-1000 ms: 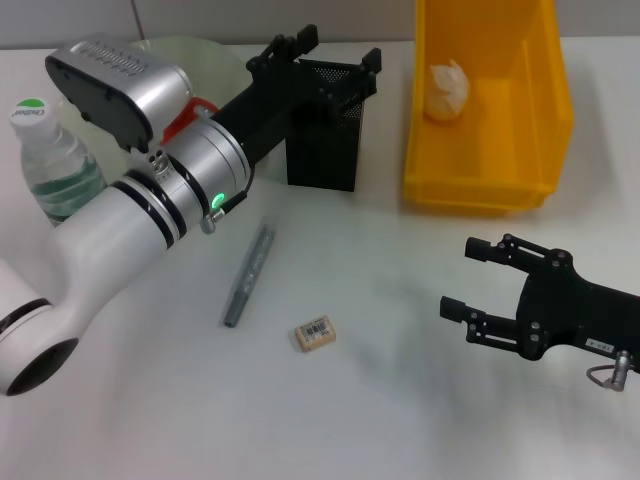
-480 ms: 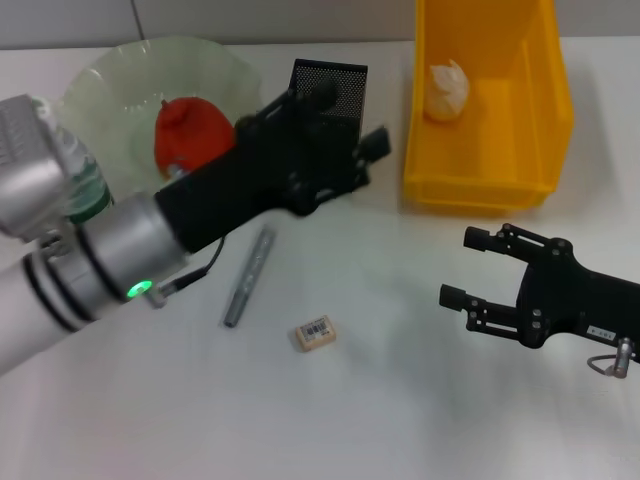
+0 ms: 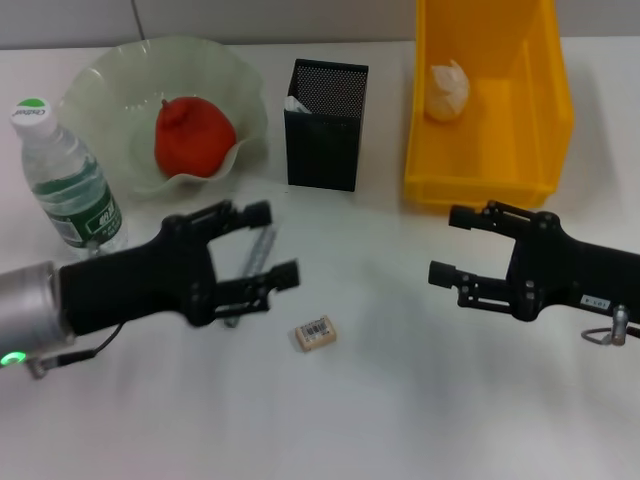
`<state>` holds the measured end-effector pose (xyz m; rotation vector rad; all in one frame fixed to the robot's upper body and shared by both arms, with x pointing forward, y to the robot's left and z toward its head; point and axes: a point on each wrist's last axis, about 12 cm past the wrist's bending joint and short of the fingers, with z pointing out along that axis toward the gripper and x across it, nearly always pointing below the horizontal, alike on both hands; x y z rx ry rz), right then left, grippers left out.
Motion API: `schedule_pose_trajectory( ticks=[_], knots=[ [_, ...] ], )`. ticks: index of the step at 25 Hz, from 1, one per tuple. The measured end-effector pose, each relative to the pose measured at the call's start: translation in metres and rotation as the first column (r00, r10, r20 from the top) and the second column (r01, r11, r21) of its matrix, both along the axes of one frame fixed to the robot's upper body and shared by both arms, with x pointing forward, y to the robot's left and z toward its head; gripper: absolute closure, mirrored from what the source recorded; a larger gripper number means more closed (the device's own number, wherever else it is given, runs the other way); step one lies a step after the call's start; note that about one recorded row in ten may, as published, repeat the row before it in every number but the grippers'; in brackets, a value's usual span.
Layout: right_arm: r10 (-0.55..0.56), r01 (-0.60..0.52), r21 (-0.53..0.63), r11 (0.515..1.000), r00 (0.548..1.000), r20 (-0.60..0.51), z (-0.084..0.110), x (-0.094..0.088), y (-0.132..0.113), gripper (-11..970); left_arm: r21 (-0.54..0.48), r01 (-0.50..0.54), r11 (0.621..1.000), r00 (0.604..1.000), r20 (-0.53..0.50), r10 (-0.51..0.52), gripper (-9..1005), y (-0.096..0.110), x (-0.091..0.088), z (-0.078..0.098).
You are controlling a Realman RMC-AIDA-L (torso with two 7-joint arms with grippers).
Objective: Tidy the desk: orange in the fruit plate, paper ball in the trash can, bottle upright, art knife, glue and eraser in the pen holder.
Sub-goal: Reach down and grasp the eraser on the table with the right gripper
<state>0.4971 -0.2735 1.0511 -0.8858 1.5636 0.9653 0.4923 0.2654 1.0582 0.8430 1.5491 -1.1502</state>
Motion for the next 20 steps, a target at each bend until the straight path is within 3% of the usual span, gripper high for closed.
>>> schedule_pose_trajectory(
  ticks=[5, 11, 12, 15, 17, 18, 20],
  knots=[
    [0.061, -0.061, 0.012, 0.998, 0.998, -0.017, 0.016, 0.014, 0.001, 230, 0.070, 0.018, 0.997, 1.000, 0.001, -0.018, 139, 0.022, -0.011, -0.005],
    [0.230, -0.235, -0.076, 0.969, 0.971, -0.072, 0.047, 0.044, 0.015, 231, 0.135, 0.037, 0.990, 0.998, 0.042, -0.043, 140, 0.041, -0.023, -0.008],
    [0.287, -0.296, -0.127, 0.947, 0.954, -0.090, 0.059, 0.056, 0.025, 232, 0.140, 0.043, 0.989, 0.998, 0.041, -0.049, 140, 0.042, -0.024, -0.007],
    [0.342, -0.357, -0.179, 0.917, 0.933, -0.109, 0.071, 0.067, 0.038, 232, 0.160, 0.063, 0.985, 0.996, 0.044, -0.071, 141, 0.048, -0.025, -0.006],
    [0.420, -0.443, -0.275, 0.854, 0.897, -0.139, 0.089, 0.082, 0.061, 233, 0.167, 0.070, 0.984, 0.996, 0.049, -0.080, 141, 0.048, -0.026, -0.006],
    [0.420, -0.443, -0.275, 0.854, 0.897, -0.139, 0.089, 0.082, 0.061, 233, 0.174, 0.074, 0.982, 0.995, 0.053, -0.084, 141, 0.049, -0.025, -0.005],
    [0.460, -0.485, -0.342, 0.805, 0.874, -0.159, 0.098, 0.090, 0.077, 233, 0.186, 0.077, 0.980, 0.994, 0.060, -0.089, 164, 0.051, -0.023, -0.004]
  ],
)
